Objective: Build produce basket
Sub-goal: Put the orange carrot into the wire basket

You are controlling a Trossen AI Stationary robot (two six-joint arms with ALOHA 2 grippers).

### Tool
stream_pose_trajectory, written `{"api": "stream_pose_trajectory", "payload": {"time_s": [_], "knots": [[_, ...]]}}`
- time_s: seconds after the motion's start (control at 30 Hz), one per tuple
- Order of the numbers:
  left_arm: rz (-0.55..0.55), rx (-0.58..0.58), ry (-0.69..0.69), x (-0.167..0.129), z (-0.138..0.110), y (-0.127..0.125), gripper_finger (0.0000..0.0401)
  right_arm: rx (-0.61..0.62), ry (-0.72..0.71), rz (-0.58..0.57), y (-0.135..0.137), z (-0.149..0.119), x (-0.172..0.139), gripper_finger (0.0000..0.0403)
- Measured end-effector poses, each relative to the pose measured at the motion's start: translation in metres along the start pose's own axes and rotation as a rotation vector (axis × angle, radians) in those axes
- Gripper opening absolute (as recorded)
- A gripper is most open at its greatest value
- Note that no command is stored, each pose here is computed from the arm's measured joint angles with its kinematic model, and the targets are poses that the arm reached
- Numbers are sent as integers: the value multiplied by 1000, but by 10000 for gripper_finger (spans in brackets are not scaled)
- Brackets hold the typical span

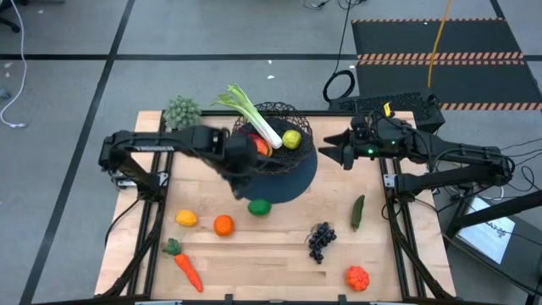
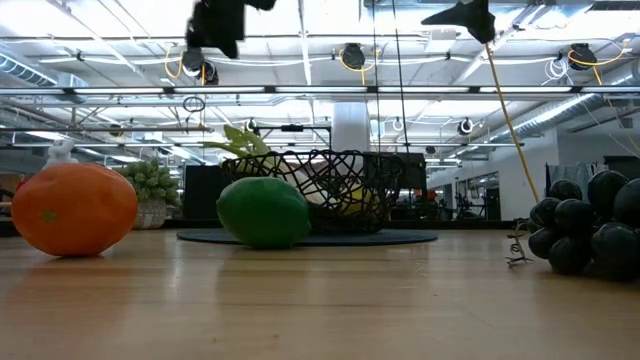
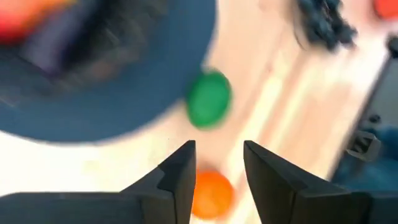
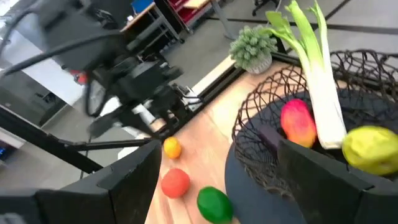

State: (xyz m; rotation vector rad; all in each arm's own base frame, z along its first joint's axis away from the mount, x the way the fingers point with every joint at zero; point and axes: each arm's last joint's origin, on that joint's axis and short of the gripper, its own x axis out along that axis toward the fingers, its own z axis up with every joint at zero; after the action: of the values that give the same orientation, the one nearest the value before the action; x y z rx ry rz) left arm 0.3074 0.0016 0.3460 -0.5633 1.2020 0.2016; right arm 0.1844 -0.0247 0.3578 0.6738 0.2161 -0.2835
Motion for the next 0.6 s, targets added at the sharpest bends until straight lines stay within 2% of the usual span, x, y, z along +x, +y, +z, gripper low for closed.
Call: {"api": "stream_pose_trajectory", "payload": {"time_s": [0.23, 0.37, 0.47, 0.6], "knots": [[20, -69, 115, 15, -37, -36, 125, -43, 21, 14, 0, -1, 0, 313], [36, -40, 171, 31, -57, -48, 128, -63, 21, 14, 0, -1, 0, 313], [53, -22, 212, 44, -70, -52, 149, -65, 21, 14, 0, -1, 0, 313], [102, -84, 262, 61, -88, -52, 198, -58, 22, 14, 0, -1, 0, 313]]}}
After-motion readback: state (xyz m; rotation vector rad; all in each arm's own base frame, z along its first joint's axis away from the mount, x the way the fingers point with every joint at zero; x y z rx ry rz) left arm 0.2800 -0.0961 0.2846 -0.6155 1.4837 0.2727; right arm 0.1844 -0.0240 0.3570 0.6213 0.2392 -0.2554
